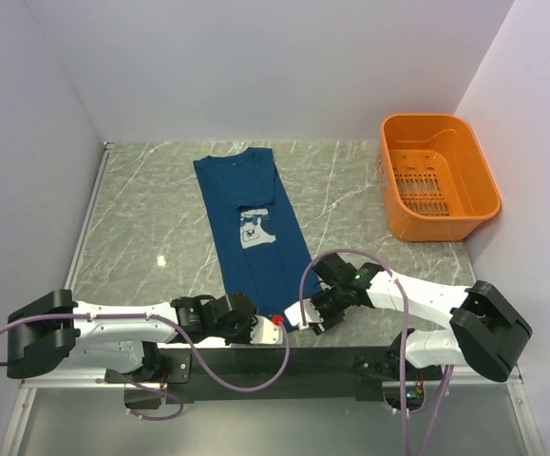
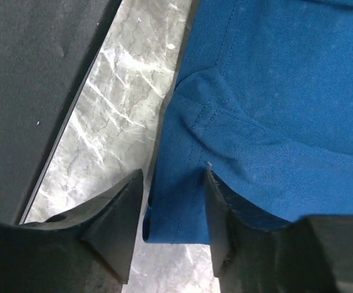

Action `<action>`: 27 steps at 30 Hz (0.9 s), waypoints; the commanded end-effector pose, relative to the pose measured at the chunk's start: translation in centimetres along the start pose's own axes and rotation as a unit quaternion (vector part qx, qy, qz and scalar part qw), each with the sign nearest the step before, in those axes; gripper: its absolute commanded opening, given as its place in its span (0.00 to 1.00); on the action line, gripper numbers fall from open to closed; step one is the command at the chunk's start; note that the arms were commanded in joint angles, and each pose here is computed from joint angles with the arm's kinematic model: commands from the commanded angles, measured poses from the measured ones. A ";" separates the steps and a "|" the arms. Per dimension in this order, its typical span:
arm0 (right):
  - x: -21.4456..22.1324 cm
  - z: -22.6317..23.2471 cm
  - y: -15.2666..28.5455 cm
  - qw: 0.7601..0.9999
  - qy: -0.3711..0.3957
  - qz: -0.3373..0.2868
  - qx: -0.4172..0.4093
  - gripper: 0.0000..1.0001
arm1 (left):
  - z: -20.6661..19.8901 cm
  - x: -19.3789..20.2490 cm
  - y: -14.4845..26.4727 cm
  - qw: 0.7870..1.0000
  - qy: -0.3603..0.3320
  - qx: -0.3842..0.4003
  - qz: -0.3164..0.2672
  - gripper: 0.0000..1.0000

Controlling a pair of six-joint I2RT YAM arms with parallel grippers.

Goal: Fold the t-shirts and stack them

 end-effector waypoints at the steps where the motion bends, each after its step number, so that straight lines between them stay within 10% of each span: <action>1: 1.6 0.6 -0.6 0.999 -0.019 0.035 -0.006 0.49 | 0.2 -0.8 0.3 1.000 0.001 -0.006 -0.020 0.01; 12: 2.4 -0.1 -0.5 0.995 -0.078 0.063 0.021 0.29 | -0.1 -1.1 0.6 1.000 -0.004 0.002 -0.028 0.01; 18: 2.3 -1.2 -0.3 0.991 -0.110 0.064 0.045 0.02 | -0.1 -1.1 0.6 1.000 -0.004 0.003 -0.029 0.01; 27: -1.5 -0.7 3.0 0.993 -0.113 -0.008 -0.008 0.00 | 0.8 -2.9 1.5 0.998 0.008 0.005 -0.066 0.00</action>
Point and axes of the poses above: each gripper's point midway between its finger pads, its own y axis back along the fingers, its own z axis along the line the jaws close on, x = y × z, the point moved 1 cm from there along y, back along the fingers, and after that the axes turned 2 degrees about -y, right-handed, at the moved point
